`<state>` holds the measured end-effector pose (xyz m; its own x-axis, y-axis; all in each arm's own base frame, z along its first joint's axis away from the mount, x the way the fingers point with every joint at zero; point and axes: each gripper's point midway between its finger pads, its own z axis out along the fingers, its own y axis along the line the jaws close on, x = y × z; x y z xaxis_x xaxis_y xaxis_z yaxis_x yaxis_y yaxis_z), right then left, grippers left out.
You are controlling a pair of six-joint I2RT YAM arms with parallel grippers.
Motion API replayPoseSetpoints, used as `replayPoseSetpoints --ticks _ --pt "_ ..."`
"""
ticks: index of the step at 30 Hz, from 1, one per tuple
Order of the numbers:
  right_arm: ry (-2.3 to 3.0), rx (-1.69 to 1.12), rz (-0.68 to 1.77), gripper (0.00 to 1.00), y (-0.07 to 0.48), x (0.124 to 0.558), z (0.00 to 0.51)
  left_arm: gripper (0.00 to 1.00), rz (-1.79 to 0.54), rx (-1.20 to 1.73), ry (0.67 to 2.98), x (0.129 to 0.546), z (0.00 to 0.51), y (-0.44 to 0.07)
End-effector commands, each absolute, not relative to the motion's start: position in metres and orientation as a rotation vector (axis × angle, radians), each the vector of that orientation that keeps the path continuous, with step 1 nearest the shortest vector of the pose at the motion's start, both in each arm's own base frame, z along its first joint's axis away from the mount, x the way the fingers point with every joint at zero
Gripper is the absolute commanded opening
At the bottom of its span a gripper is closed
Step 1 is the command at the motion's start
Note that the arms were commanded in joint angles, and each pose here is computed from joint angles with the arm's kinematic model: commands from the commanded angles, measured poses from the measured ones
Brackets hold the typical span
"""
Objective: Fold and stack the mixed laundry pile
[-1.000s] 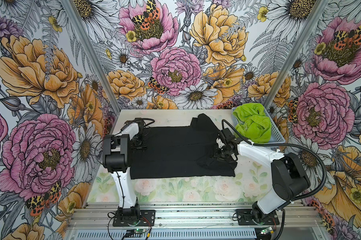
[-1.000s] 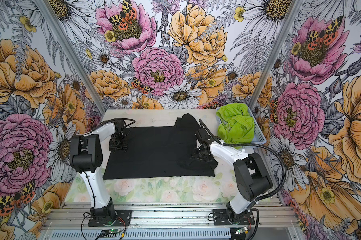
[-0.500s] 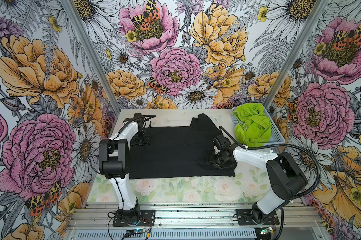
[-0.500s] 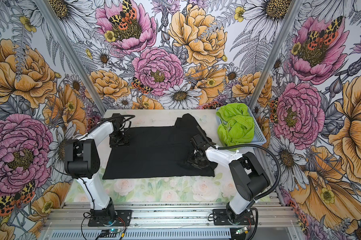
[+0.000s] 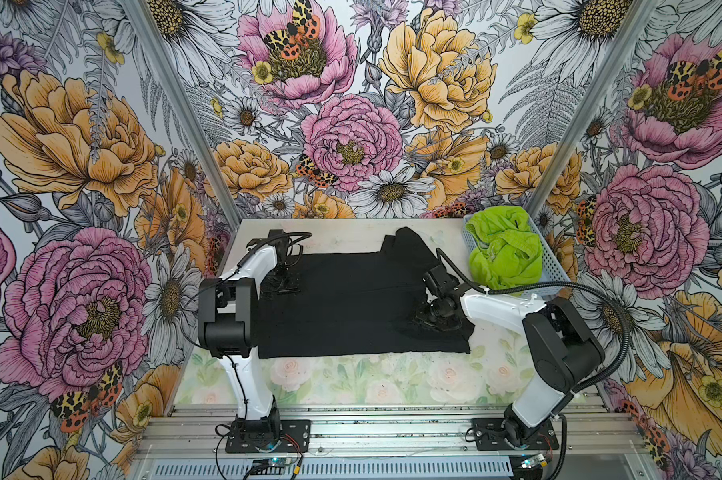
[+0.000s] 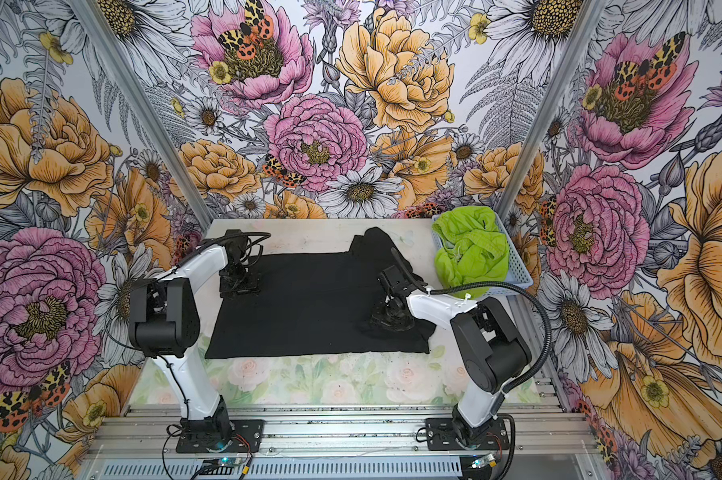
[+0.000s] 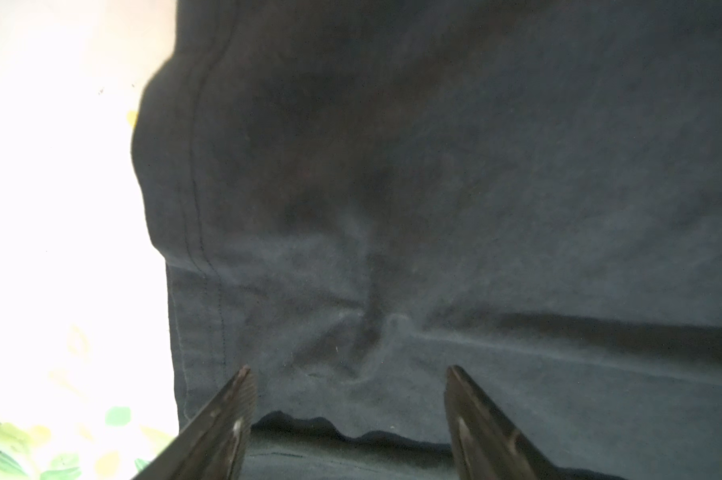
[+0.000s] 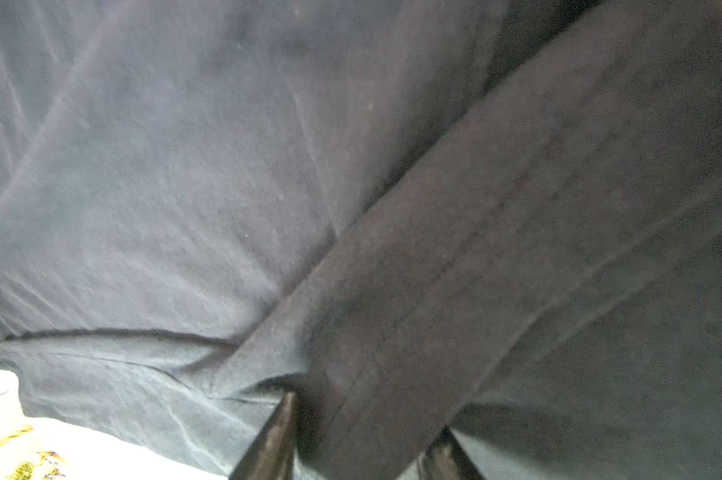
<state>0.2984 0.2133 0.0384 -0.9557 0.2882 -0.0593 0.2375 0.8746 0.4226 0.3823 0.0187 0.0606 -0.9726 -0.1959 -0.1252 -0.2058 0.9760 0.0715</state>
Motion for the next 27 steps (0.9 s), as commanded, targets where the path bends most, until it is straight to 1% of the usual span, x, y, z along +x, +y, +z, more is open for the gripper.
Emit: replayPoseSetpoints --ticks 1,5,13,17,19,22,24,27 --pt "2.841 0.390 0.686 0.40 0.225 0.321 0.059 0.74 0.085 -0.343 2.950 0.387 0.073 0.020" --pt "2.830 0.366 0.708 0.38 0.233 0.331 0.067 0.74 0.076 -0.343 2.954 0.387 0.072 0.019" --pt "2.840 0.268 0.718 0.30 0.253 0.359 0.062 0.74 0.061 -0.335 2.967 0.383 0.068 0.015" --pt "2.852 0.189 0.689 0.29 0.262 0.370 0.062 0.74 0.053 -0.334 2.971 0.379 0.068 0.014" --pt "2.870 0.134 0.655 0.33 0.264 0.372 0.061 0.74 0.050 -0.332 2.974 0.377 0.067 0.012" --pt "2.877 0.068 0.594 0.44 0.262 0.376 0.061 0.74 0.029 -0.314 2.982 0.374 0.066 0.002" --pt "2.865 0.042 0.556 0.49 0.259 0.379 0.067 0.74 0.018 -0.290 2.985 0.374 0.066 -0.008" --pt "2.830 0.049 0.510 0.51 0.247 0.383 0.081 0.74 -0.009 -0.241 2.984 0.374 0.068 -0.027"
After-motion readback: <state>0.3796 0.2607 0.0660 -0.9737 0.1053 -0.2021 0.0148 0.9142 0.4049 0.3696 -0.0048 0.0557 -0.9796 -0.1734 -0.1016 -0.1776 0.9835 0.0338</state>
